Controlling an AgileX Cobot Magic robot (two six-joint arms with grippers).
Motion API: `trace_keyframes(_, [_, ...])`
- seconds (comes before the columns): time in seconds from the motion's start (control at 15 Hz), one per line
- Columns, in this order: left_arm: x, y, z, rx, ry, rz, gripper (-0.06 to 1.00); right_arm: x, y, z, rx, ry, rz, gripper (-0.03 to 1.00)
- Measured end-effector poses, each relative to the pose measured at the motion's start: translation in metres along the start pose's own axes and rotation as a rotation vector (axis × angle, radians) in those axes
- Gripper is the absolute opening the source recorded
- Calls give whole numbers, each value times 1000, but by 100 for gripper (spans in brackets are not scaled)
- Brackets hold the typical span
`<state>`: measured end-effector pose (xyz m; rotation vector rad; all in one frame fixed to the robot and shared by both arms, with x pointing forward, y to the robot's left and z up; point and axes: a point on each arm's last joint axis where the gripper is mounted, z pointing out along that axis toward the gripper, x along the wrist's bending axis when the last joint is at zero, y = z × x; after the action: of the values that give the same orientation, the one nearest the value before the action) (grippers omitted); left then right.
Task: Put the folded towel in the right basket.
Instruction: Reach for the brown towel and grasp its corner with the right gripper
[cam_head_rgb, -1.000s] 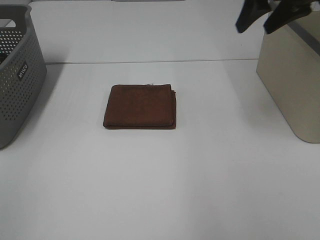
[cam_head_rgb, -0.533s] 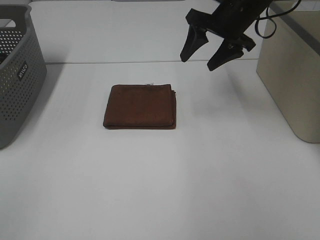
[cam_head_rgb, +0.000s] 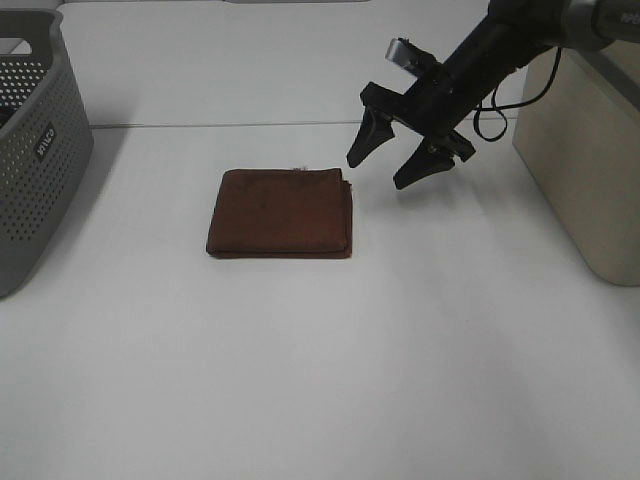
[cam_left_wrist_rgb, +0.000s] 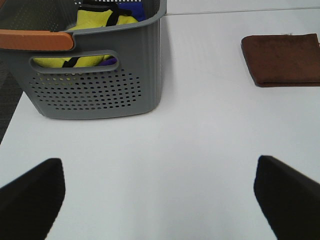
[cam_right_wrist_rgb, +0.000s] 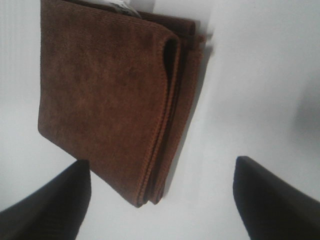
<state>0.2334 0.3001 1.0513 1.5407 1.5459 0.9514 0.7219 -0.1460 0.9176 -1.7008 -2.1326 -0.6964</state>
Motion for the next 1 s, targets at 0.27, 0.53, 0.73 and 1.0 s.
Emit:
trace_keyframes(0.27, [0,0,0,0,0,0,98,-24,-3,31,27,22,29,74])
trace_keyframes(0.53, [0,0,0,0,1,0,98,-16,-3,51,17,55,9,74])
trace_keyframes(0.73, [0,0,0,0,1,0,98,9,-8,74,37,108,-23,73])
trace_keyframes(1.0, [0,0,0,0,2,1,98,18,-11,89,36,94,-45,39])
